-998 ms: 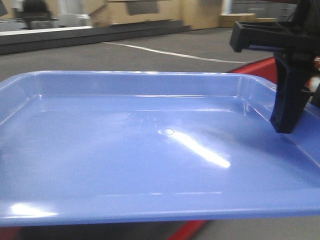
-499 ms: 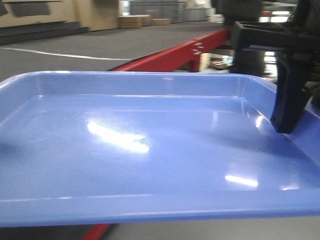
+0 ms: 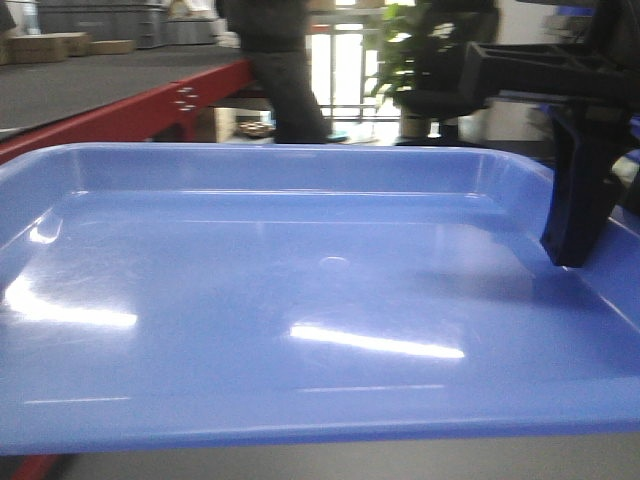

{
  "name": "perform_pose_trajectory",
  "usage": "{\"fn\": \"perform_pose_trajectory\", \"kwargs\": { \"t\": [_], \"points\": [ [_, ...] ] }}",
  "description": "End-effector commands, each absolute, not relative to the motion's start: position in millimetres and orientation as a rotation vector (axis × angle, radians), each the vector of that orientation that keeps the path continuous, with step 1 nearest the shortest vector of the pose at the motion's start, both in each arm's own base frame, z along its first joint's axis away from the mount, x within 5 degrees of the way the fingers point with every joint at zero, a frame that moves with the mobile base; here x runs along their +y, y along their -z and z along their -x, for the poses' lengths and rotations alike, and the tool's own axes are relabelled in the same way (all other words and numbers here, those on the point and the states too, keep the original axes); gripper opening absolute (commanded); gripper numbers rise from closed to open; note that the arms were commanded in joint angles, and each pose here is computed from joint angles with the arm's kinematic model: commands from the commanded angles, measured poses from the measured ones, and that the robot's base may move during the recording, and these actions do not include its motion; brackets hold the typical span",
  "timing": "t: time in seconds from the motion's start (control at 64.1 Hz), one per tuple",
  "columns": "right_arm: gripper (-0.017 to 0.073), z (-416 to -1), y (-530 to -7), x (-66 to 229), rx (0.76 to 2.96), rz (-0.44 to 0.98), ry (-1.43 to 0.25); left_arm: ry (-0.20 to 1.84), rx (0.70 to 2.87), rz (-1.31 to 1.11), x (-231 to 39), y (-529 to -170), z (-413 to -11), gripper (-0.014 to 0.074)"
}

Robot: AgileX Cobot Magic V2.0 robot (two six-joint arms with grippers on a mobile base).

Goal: Grab blue tray and place on right shelf
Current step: 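Carry the tray in both grippers while the base drives to the shelf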

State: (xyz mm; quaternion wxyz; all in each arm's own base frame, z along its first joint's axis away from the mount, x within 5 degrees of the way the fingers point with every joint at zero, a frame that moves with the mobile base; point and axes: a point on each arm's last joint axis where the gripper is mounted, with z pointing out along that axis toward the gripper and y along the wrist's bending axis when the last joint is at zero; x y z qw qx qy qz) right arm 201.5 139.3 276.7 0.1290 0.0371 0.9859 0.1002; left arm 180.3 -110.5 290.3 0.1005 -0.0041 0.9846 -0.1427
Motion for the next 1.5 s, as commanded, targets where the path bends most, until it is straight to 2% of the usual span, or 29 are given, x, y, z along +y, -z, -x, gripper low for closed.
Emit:
{"fn": "perform_pose_trajectory", "kwargs": {
  "t": [0.0,1.482],
  "points": [
    [0.0168,-203.6,-294.7,142.4,2.770,-0.131,-0.412,0.585,2.843,0.044,-119.4,-307.0,-179.2,-0.0010],
    [0.0168,-203.6,-294.7,142.4,2.770,-0.131,-0.412,0.585,2.843,0.044,-119.4,-307.0,-179.2,-0.0010]
  ]
}}
